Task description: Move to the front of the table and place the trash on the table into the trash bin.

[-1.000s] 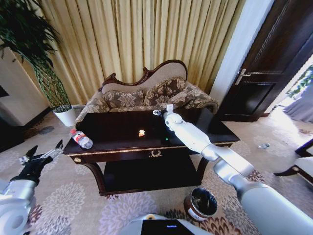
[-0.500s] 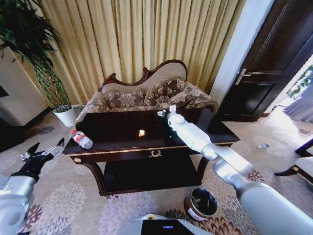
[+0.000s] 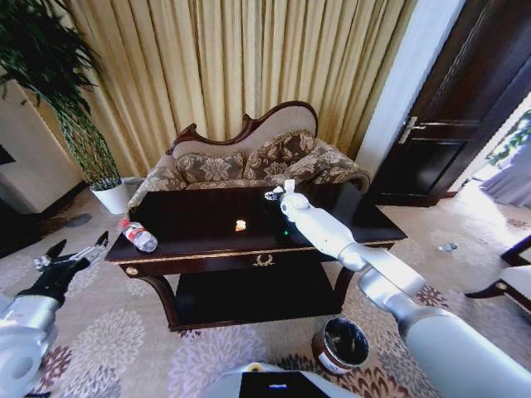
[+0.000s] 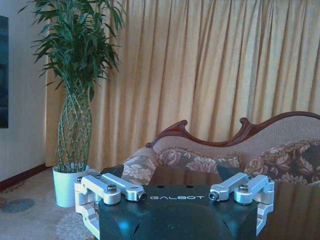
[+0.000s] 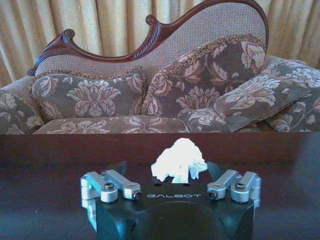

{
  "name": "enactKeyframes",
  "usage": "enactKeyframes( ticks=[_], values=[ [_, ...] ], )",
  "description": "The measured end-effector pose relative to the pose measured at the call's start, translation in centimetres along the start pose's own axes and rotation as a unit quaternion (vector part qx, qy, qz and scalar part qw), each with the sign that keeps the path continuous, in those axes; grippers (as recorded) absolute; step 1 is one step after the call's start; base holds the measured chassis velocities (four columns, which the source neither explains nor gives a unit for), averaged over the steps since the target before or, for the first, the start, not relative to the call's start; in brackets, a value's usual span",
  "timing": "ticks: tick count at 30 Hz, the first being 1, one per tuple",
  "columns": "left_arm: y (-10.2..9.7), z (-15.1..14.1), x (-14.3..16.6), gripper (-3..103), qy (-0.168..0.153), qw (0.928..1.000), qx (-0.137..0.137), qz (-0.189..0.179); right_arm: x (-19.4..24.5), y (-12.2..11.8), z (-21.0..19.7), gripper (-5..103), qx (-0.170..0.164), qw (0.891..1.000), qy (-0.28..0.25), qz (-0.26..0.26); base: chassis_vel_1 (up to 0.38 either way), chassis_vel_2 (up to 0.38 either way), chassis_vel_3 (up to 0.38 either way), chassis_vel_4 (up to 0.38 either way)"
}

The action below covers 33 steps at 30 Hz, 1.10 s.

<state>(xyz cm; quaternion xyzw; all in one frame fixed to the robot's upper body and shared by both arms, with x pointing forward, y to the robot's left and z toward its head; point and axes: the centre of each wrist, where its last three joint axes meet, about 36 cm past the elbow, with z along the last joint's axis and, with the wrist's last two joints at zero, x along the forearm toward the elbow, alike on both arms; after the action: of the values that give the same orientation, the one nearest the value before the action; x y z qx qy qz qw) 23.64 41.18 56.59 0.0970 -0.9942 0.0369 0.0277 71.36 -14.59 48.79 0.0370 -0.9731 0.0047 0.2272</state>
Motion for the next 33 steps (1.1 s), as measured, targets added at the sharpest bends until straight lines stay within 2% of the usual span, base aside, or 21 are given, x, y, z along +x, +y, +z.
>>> enactKeyframes(
  ticks=[1,2,3,6,9,10,12,13,15,16,18,21,23,26,33],
  values=[
    [0.0,0.0,0.0,100,0.0,1.0,0.0,0.0,0.0,0.0,0.1,91,0.003,1.0,-0.001,0.001,0.0,0.0,0.0,0.0],
    [0.0,0.1,0.0,100,-0.002,1.0,0.001,0.0,0.0,0.1,0.2,80,0.008,1.0,-0.002,0.002,0.0,0.0,0.0,0.0],
    [0.1,0.2,0.0,100,-0.003,1.0,0.001,0.001,-0.1,0.1,0.3,75,0.008,1.0,-0.003,0.003,0.0,0.0,0.0,0.0],
    [0.2,0.3,0.0,100,-0.005,1.0,0.001,0.003,-0.1,0.2,0.5,70,0.009,1.0,-0.003,0.005,0.0,0.0,0.0,0.0],
    [0.2,0.4,-0.1,100,-0.007,1.0,0.002,0.004,-0.1,0.1,0.8,54,0.013,1.0,-0.004,0.007,0.0,0.0,0.0,0.0],
    [0.2,0.4,-0.1,100,-0.007,1.0,0.002,0.004,-0.1,0.1,0.8,54,0.013,1.0,-0.004,0.007,0.0,0.0,0.0,0.0],
    [0.2,0.4,-0.2,100,-0.009,0.9999,0.003,0.005,-0.2,0.0,0.9,42,0.013,1.0,-0.004,0.008,0.0,0.0,0.0,0.0],
    [0.2,0.4,-0.2,100,-0.009,0.9999,0.003,0.005,-0.2,0.0,0.9,42,0.013,1.0,-0.004,0.008,0.0,0.0,0.0,0.0],
    [0.2,0.5,-0.3,100,-0.01,0.9999,0.002,0.005,-0.2,-0.1,1.0,32,0.013,1.0,-0.005,0.009,0.0,0.0,0.0,0.0],
    [0.2,0.5,-0.3,100,-0.01,0.9999,0.002,0.005,-0.2,-0.1,1.0,32,0.013,1.0,-0.005,0.009,0.0,0.0,0.0,0.0],
    [0.3,0.6,-0.4,100,-0.01,0.9999,0.0,0.004,-0.4,-0.3,1.1,21,0.012,1.0,-0.007,0.013,0.0,0.0,0.0,0.0],
    [0.3,0.7,-0.5,100,-0.01,0.9999,0.0,0.003,-0.5,-0.4,1.2,15,0.011,1.0,-0.008,0.015,0.0,0.0,0.0,0.0],
    [0.4,0.7,-0.5,100,-0.01,0.9999,0.0,0.003,-0.5,-0.6,1.3,5,0.01,1.0,-0.008,0.018,0.0,0.0,0.0,0.0],
    [0.4,0.8,-0.5,100,-0.01,0.9999,0.001,0.004,-0.4,-0.9,1.5,0,0.009,1.0,-0.008,0.02,0.0,0.0,0.0,0.0],
    [0.3,1.0,-0.8,100,-0.009,0.9999,0.003,0.007,-0.1,-1.1,1.4,0,0.007,1.0,-0.014,0.023,0.0,0.0,0.0,0.0]
  ],
)
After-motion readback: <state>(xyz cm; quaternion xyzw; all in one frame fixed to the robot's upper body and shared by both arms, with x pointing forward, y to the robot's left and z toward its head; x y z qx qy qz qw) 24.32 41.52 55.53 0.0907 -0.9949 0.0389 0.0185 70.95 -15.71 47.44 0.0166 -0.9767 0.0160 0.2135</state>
